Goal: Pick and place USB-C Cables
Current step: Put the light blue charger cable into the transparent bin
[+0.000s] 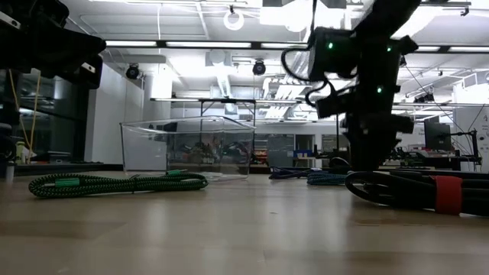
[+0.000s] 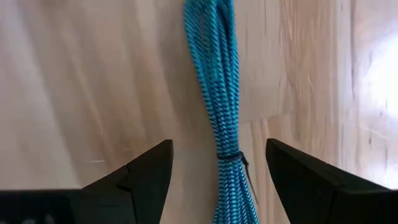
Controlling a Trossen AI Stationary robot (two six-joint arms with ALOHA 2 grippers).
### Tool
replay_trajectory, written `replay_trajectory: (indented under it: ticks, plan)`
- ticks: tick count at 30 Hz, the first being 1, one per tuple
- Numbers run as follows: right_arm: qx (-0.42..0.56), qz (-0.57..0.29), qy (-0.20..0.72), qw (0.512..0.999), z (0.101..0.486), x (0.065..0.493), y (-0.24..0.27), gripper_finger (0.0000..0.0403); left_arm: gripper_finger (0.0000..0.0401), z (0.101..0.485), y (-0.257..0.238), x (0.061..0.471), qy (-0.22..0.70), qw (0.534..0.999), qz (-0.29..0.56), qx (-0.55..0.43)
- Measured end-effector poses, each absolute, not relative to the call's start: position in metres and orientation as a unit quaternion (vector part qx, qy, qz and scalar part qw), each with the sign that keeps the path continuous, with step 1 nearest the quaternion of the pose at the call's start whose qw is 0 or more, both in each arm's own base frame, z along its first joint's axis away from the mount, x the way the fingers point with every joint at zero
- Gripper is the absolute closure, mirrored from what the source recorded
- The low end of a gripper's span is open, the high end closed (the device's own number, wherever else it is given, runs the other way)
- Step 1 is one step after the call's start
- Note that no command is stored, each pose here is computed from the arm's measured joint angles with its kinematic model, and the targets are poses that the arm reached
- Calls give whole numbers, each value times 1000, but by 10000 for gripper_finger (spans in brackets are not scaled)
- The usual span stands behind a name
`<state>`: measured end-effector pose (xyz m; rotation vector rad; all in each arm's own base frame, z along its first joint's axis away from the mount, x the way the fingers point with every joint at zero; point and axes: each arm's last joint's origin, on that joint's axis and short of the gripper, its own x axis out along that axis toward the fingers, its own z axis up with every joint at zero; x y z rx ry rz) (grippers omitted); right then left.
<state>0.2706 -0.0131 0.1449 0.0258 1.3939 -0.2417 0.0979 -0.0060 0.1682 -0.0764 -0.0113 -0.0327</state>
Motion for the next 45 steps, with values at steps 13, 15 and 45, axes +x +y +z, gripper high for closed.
replay_trajectory:
  ticks: [13,15,45]
  plan:
    - [41,-95,660,744,133,272,-30,154,400,168,-6,98,-6,999,-16,-38]
    - [40,-94,660,744,133,272,-32,154,401,168,-6,98,-5,999,-16,-38]
    - [41,-79,663,743,131,271,-31,346,400,168,-6,98,-5,999,-16,-38]
